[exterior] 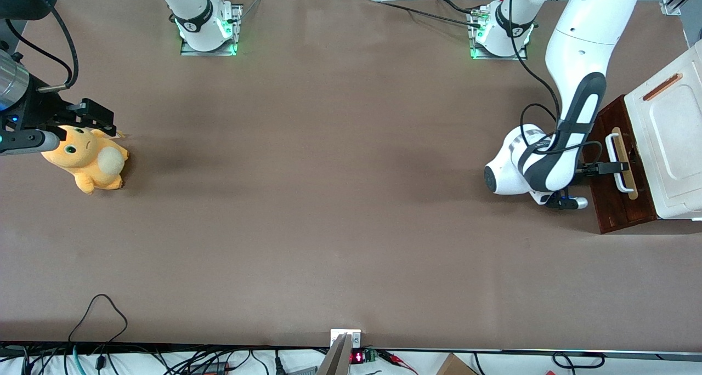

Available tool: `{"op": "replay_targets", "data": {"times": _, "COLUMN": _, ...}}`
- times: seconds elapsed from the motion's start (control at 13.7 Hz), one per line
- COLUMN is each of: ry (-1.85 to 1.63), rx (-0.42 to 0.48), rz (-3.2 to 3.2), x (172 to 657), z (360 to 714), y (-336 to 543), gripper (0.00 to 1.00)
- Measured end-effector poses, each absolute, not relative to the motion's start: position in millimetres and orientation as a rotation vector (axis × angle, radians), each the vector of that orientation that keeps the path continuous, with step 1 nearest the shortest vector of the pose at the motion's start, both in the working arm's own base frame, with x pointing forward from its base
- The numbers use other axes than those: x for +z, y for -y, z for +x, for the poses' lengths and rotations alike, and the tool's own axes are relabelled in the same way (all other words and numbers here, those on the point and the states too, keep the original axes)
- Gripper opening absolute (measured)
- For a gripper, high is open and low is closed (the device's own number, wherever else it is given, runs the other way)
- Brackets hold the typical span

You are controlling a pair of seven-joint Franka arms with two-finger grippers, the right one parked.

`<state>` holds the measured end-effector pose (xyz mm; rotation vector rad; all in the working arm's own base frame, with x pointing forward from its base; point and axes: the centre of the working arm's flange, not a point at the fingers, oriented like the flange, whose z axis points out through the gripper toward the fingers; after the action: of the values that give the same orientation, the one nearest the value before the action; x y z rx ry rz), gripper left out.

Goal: Open lower drawer with left arm only
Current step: 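Align the open left gripper around the white drawer handle, then close the left gripper on the white handle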

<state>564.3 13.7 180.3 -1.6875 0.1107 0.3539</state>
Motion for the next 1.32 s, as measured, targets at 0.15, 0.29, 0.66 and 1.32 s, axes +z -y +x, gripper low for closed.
{"op": "replay_targets", "data": {"times": 0.15, "ry": -0.098, "rx": 0.366, "rz": -1.689, "x": 180.1, "z": 563.9, "y": -22.8, "gripper": 1.0}}
{"op": "replay_targets", "data": {"times": 0.29, "ry": -0.094, "rx": 0.373, "rz": -1.688, "x": 179.3, "z": 562.8, "y": -26.5, "gripper": 1.0}}
{"op": "replay_targets", "data": {"times": 0.66, "ry": -0.091, "rx": 0.383, "rz": -1.688, "x": 177.8, "z": 561.0, "y": -31.4, "gripper": 0.94}}
{"op": "replay_targets", "data": {"times": 1.32, "ry": -0.095, "rx": 0.414, "rz": -1.681, "x": 169.3, "z": 551.5, "y": -40.7, "gripper": 0.84}}
